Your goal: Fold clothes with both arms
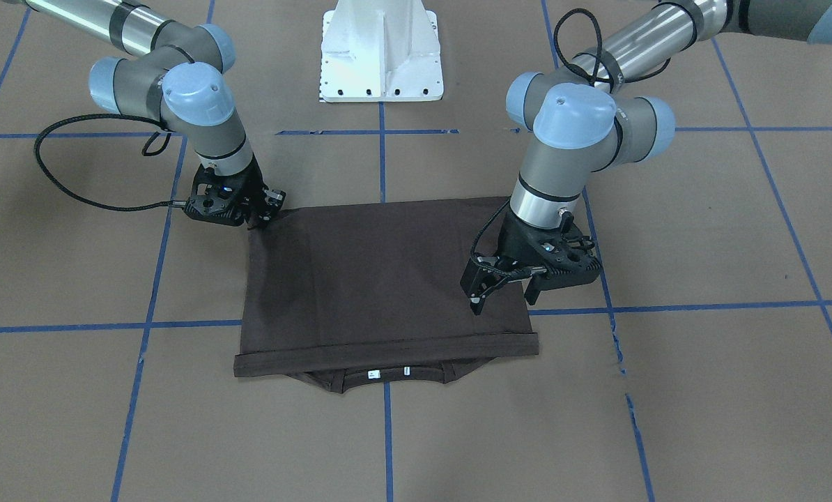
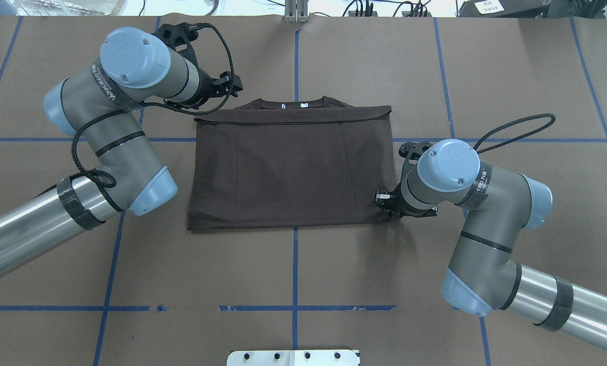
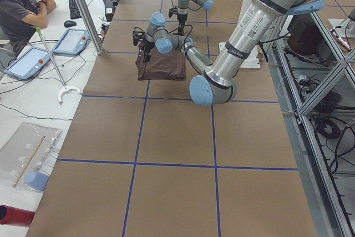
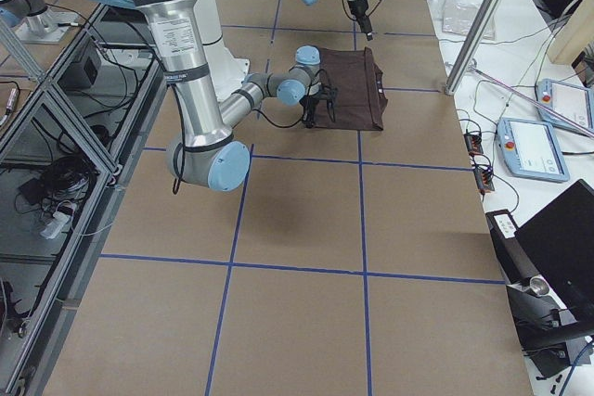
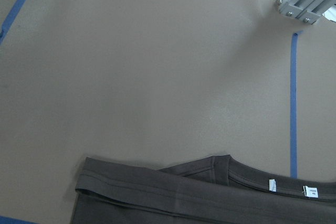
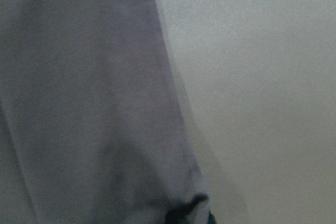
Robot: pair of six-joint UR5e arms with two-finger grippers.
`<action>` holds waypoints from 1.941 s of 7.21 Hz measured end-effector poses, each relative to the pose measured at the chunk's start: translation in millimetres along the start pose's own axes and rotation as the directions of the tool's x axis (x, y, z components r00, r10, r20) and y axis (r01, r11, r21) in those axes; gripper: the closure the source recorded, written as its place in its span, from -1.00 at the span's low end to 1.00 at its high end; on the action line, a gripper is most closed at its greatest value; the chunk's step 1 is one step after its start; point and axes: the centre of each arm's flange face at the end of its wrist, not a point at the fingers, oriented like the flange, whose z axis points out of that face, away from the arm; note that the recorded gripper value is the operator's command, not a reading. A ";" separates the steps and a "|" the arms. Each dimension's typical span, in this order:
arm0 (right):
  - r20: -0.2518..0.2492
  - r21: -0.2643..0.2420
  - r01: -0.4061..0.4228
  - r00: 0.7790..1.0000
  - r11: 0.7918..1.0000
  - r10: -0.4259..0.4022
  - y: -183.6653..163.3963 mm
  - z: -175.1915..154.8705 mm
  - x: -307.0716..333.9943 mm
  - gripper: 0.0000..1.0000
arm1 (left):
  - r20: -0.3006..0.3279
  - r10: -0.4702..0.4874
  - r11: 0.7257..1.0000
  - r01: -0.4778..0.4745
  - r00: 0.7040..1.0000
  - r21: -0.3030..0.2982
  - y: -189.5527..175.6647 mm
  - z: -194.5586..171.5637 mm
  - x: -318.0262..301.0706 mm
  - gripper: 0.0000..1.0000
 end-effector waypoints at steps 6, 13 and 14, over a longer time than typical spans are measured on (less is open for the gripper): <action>0.030 -0.194 0.091 0.996 0.977 -0.087 144.0 -35.2 55.0 1.00 | -0.010 0.006 1.000 -0.006 1.000 0.002 0.0 -3.1 2.8 -1.00; 0.092 -0.318 0.009 0.996 0.948 0.022 238.2 -96.1 51.3 -1.00 | -0.059 0.018 0.998 -0.022 0.998 -0.064 36.1 -23.5 16.7 -1.00; 0.162 -0.251 -0.039 0.983 0.967 0.082 191.1 -118.7 34.2 -1.00 | -0.049 -0.012 0.991 0.005 0.999 -0.131 72.7 -31.0 16.0 -1.00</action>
